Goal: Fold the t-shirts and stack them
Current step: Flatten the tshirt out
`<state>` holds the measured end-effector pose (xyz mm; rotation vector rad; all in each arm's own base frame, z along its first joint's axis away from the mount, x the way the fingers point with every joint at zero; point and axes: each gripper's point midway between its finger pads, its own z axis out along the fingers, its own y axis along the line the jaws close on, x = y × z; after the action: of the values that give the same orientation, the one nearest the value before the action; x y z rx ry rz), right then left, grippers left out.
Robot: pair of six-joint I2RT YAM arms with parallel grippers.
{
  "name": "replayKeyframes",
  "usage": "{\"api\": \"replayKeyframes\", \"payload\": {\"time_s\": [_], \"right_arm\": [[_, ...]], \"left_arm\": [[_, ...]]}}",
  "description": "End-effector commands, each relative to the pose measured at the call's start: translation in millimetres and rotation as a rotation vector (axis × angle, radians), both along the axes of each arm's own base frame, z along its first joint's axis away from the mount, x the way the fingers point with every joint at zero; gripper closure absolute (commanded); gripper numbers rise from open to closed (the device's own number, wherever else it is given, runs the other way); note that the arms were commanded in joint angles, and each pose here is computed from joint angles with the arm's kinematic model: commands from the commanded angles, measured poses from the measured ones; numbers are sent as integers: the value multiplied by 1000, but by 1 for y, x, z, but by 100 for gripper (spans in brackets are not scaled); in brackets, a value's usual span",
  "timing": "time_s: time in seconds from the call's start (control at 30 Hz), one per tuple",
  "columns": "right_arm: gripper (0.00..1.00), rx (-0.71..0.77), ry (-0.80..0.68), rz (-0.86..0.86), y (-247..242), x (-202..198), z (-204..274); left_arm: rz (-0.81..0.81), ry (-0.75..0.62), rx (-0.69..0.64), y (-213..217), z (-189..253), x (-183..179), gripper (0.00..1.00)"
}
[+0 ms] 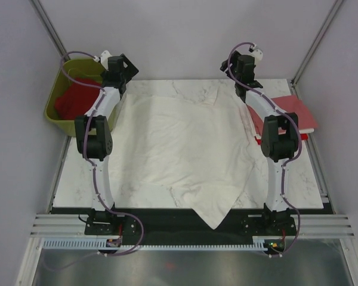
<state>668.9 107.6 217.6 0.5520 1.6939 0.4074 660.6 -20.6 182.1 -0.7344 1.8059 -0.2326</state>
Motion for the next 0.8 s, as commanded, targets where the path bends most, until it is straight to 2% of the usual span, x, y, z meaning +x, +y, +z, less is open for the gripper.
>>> {"api": "replayKeyframes", "payload": {"time_s": [0.0,0.03,0.07,0.13,0.2,0.23,0.3,0.33,0.37,0.4,0.43,0.47,0.6,0.67,0.77], "right_arm": [[28,-2,11,41,1,-33,28],[29,-3,66,55,2,-45,8],[31,5,59,65,2,-56,22],[36,8,124,88,5,-75,10],[36,1,216,124,8,-107,-4],[36,-6,276,130,7,-121,-22],[37,-13,334,144,10,-151,-25],[37,-24,393,147,8,-168,-45],[37,-33,391,140,5,-181,-37],[37,-52,421,140,5,-195,-44],[37,-86,471,137,2,-212,-63],[37,-102,470,129,-1,-222,-60],[48,-187,538,87,-16,-250,-94],[50,-222,583,82,-21,-258,-114],[52,-282,639,48,-31,-260,-138]], "left_arm": [[-68,-9,35,1,36,-30,0],[-76,3,30,-2,34,-38,0],[-88,0,25,-5,39,-46,0],[-128,12,32,-15,45,-72,1],[-158,57,55,-20,32,-96,1],[-179,25,66,-28,53,-111,1],[-191,75,82,-31,44,-136,1],[-207,46,84,-38,61,-150,0],[-219,51,85,-41,63,-160,0],[-231,97,77,-43,50,-175,0],[-243,83,65,-47,61,-188,0],[-247,120,35,-49,47,-200,0],[-291,218,-110,-67,16,-245,3],[-289,247,-152,-73,2,-265,5],[-287,282,-140,-85,-15,-281,5]]}}
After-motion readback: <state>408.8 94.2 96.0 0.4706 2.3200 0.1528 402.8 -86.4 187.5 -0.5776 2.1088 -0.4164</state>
